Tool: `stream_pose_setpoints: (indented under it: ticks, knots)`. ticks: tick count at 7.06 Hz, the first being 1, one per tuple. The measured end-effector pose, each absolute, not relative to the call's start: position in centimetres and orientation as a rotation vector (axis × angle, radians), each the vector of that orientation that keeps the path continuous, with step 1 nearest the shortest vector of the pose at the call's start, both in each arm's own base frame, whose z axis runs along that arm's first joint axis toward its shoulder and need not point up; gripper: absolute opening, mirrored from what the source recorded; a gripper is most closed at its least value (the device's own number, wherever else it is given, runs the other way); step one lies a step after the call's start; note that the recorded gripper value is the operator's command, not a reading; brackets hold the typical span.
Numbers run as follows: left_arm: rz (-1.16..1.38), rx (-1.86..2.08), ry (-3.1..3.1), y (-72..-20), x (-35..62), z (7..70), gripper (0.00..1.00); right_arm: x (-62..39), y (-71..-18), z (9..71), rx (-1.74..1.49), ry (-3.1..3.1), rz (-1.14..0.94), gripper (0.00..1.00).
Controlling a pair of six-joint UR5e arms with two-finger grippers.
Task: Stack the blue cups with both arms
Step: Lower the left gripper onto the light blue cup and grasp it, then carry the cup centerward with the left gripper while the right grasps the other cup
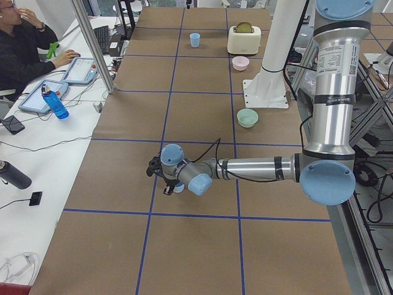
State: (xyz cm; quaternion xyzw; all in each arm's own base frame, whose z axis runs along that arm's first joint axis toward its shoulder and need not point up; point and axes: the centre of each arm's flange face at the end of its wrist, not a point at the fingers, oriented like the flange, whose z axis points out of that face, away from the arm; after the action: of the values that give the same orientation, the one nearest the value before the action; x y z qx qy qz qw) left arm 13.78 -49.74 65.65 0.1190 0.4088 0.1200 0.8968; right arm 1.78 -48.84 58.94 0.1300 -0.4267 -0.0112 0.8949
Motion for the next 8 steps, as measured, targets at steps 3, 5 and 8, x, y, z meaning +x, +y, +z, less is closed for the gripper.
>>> stream_pose_setpoints:
  ticks: [3, 5, 8]
  knots:
    - [0.265, 0.262, 0.869, -50.6, 14.5, 63.0, 0.0, 0.7, -49.9, 58.0, 0.265, -0.889, -0.028, 1.0]
    - [0.264, 0.241, 0.884, -53.4, 16.0, 55.8, 0.0, -2.5, -51.4, 56.6, 0.24, -0.896, -0.032, 1.0]
    - [0.197, 0.17, 0.907, -53.6, 20.0, 41.6, 0.0, -6.9, -53.4, 56.4, 0.217, -0.878, -0.073, 0.99]
